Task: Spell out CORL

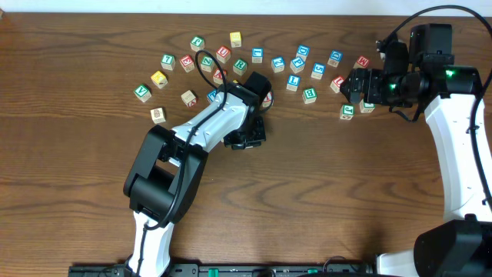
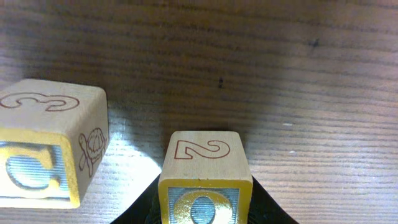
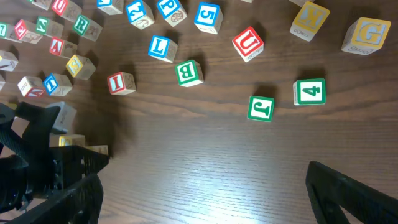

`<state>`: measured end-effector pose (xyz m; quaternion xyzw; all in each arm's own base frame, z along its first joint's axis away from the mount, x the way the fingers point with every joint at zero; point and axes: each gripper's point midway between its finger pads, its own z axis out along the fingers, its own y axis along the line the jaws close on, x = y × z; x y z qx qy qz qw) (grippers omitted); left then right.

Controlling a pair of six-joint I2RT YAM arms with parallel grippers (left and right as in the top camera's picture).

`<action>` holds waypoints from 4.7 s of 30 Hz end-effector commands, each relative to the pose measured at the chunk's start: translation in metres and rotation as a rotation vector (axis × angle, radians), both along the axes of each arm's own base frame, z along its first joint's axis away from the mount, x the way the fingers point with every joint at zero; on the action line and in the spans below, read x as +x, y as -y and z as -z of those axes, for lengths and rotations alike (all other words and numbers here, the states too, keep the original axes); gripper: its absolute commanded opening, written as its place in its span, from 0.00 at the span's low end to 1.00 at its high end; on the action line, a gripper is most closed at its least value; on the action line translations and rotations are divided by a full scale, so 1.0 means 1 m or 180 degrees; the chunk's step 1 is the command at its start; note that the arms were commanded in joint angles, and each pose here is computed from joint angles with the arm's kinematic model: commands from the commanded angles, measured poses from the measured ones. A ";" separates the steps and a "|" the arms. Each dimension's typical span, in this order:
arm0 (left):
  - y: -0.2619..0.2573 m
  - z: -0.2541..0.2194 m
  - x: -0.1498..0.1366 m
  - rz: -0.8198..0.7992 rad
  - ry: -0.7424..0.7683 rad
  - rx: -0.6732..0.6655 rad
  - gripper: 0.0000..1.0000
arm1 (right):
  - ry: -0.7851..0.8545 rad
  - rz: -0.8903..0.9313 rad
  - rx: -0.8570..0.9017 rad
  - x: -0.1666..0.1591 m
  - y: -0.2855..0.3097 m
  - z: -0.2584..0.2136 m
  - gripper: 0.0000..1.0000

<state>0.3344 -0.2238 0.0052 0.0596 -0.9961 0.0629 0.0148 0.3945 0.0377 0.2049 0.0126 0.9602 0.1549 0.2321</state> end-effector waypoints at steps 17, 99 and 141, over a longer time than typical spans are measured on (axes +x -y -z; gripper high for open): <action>-0.009 0.010 -0.001 0.0062 -0.0016 0.0138 0.29 | 0.0053 0.0033 -0.0016 0.003 0.001 -0.007 0.99; 0.042 -0.032 -0.013 0.1576 0.0481 -0.0059 0.08 | 0.0053 0.0033 -0.0015 0.003 0.001 -0.007 0.99; 0.003 -0.011 0.018 0.1469 0.0501 0.0205 0.08 | 0.0038 0.0055 -0.0056 0.002 0.003 -0.006 0.99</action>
